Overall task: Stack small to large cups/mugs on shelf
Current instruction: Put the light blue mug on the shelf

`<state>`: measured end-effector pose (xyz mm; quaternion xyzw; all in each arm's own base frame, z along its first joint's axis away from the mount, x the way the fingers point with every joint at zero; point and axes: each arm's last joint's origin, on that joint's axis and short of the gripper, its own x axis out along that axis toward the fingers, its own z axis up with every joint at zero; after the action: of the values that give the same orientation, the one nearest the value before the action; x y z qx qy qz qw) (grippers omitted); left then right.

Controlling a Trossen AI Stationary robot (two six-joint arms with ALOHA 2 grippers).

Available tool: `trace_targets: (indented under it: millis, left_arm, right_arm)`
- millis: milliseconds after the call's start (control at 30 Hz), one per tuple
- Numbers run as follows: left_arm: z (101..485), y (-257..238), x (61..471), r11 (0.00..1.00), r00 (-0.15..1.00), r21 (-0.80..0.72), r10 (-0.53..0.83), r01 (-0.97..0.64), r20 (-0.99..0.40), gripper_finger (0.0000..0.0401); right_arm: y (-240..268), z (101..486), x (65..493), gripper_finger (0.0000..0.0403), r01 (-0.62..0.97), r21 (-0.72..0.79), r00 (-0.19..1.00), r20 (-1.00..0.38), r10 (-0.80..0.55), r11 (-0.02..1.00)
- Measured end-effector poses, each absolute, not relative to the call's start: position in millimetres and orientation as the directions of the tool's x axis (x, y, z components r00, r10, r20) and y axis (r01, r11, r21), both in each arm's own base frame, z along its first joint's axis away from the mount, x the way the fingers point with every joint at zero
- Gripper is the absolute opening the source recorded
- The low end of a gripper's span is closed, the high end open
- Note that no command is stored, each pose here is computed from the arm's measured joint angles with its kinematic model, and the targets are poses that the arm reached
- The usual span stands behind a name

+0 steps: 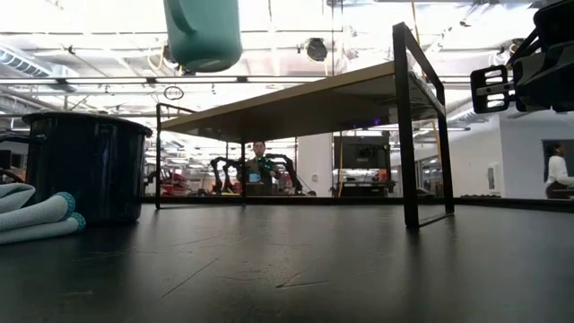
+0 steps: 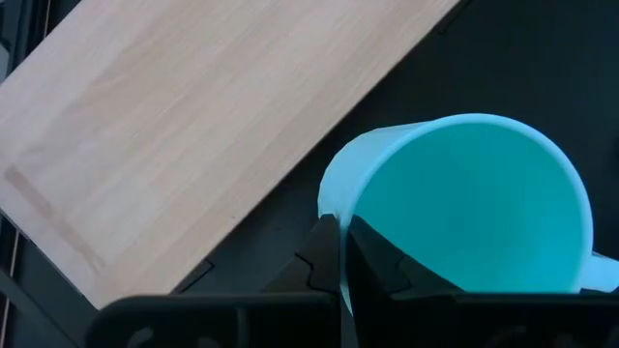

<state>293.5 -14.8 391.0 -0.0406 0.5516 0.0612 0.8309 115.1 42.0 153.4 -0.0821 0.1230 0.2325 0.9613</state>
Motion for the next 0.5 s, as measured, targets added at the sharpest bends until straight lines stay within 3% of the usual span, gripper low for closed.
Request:
trace_targets:
  millis: [500]
  left_arm:
    - [390.7, 3.0, 296.1, 0.981, 0.39, 0.016, 0.093, -0.194, -0.916, 0.0003]
  right_arm:
    - [42.0, 153.3, 115.1, 0.0, -0.467, -0.1, 0.862, -0.276, 0.426, 0.879]
